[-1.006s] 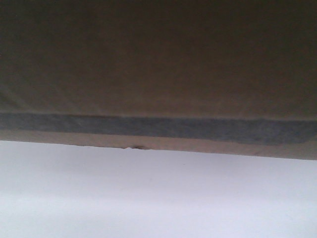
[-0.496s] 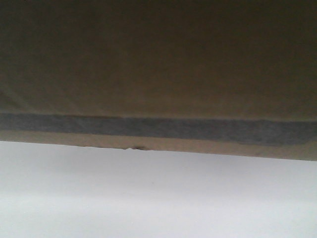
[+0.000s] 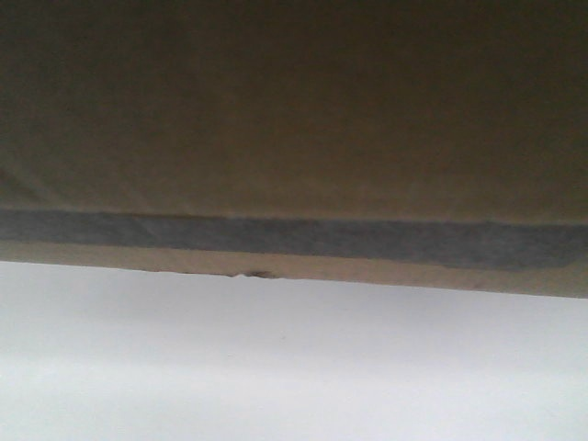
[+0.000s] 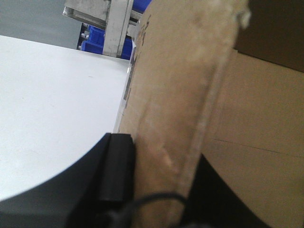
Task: Grab box from left shelf to table start
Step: 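Lower the box with both grippers onto the white table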
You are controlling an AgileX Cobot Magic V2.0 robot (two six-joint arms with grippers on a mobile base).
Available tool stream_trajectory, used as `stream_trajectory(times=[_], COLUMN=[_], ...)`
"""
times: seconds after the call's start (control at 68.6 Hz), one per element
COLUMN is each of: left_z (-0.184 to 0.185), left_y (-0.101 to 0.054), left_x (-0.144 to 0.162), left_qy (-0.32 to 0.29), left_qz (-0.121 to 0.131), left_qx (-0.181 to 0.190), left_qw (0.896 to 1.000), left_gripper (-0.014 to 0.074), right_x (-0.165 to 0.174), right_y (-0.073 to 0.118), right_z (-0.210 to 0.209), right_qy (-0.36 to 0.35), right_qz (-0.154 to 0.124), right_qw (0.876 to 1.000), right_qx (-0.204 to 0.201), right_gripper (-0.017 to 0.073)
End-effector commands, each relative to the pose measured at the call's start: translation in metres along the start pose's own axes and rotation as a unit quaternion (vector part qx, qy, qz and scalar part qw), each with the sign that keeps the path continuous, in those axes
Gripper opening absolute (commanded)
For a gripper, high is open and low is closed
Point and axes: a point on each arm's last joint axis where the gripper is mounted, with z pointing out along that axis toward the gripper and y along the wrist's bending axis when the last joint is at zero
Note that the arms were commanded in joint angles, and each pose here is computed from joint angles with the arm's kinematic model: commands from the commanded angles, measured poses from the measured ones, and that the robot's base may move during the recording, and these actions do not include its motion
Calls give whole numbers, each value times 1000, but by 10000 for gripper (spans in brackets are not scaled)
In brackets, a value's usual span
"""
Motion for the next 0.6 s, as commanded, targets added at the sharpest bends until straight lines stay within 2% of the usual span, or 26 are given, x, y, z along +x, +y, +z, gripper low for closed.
stream_trajectory(times=[0.0,0.248,0.35,0.408,0.583], left_z=[-9,-9,-8,-5,27], left_y=[-14,-15,-17,-18,-20], left_x=[-14,-15,-20,-25,-41], left_qy=[-50,-54,-78,-81,-20], left_qz=[28,22,20,21,43], left_qx=[76,83,88,86,47], left_qw=[995,995,993,993,998], left_gripper=[-92,-92,-92,-92,-92], right_x=[-23,-23,-25,-29,-55], right_y=[-4,-4,-4,-4,-6], right_z=[-2,-2,-1,4,38], right_qy=[-89,-89,-92,-86,-12], right_qz=[-41,-41,-40,-32,-7], right_qw=[995,995,994,995,1000], right_qx=[30,30,30,26,6], right_gripper=[62,62,62,62,62])
